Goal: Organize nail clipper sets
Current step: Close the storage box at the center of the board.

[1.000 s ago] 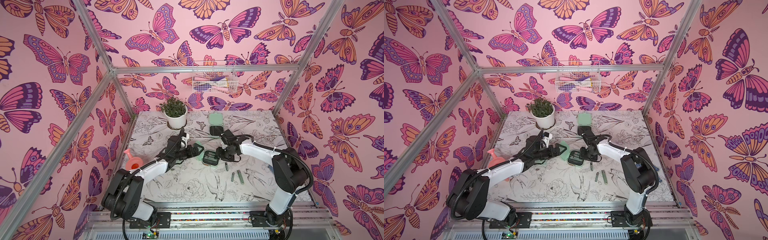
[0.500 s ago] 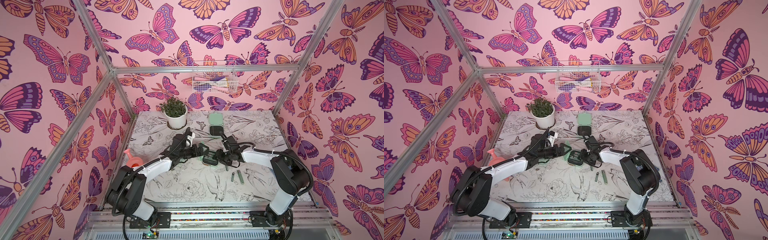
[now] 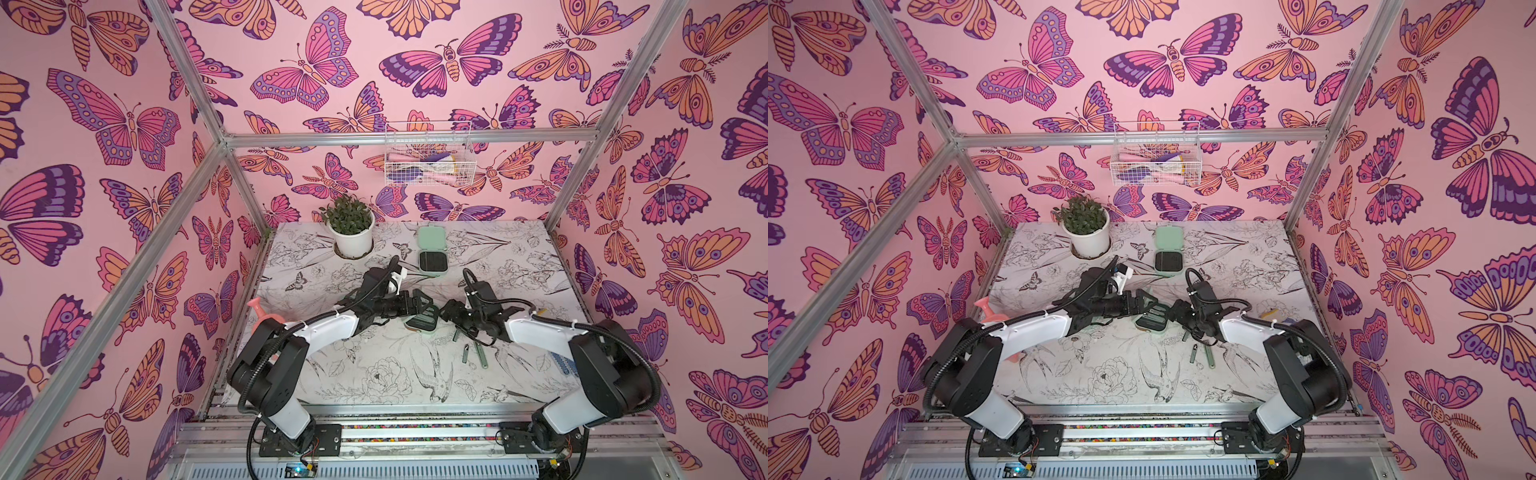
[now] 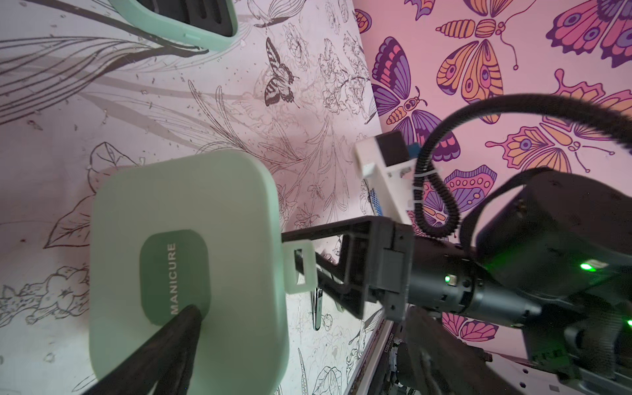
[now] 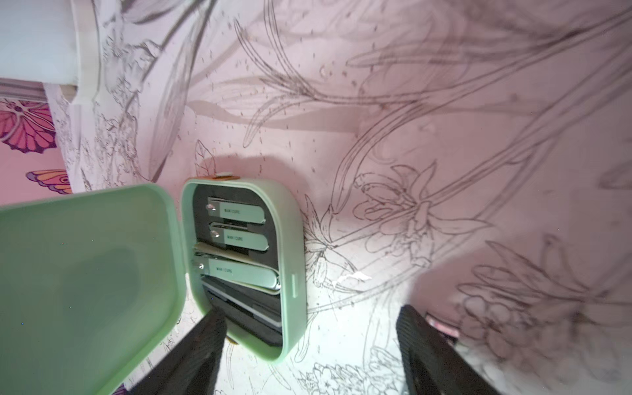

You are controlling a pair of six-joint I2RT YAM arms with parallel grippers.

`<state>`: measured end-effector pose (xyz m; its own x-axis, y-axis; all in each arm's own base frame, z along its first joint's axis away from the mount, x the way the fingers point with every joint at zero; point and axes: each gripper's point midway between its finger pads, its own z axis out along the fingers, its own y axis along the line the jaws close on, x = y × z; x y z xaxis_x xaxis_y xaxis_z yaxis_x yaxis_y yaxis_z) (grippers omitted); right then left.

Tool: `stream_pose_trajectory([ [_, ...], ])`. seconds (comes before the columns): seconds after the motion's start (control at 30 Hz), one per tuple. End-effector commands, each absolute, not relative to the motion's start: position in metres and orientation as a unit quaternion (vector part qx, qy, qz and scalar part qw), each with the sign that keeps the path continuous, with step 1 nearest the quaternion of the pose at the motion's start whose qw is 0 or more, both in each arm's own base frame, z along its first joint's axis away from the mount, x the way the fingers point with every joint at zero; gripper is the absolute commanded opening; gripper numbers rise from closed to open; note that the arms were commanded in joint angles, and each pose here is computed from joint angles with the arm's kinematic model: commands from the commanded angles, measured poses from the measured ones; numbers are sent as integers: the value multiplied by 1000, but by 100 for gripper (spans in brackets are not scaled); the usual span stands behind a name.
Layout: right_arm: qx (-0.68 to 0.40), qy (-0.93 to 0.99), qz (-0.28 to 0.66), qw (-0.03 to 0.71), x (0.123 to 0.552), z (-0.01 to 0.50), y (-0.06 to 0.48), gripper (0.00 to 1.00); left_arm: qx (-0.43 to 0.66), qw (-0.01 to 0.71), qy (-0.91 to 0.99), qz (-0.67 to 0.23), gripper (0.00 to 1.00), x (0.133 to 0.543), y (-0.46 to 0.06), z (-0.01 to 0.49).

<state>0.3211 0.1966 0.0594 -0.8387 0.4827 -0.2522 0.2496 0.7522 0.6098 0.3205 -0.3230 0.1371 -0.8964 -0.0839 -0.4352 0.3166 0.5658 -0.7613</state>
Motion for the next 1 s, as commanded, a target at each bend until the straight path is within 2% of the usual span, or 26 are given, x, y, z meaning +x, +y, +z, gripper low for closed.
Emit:
stream_pose_trajectory([
  [0.0,188,903,302,242,328,91,186,84,75,213,854,-468,95,323,-334,138],
  [0.17,167,903,301,257,328,119,178,85,72,189,863,-463,95,324,-345,118],
  [0.3,173,906,300,243,325,117,177,80,62,179,875,-445,95,327,-349,95],
  [0.43,173,913,299,215,323,102,182,61,37,165,894,-415,95,332,-345,66],
  [0.63,173,917,317,171,326,75,198,46,15,146,929,-341,93,327,-326,34],
  [0.77,170,918,321,160,328,66,206,44,21,156,941,-298,94,326,-311,39],
  [0.97,168,924,308,148,328,56,206,44,60,192,954,-224,98,335,-292,85],
])
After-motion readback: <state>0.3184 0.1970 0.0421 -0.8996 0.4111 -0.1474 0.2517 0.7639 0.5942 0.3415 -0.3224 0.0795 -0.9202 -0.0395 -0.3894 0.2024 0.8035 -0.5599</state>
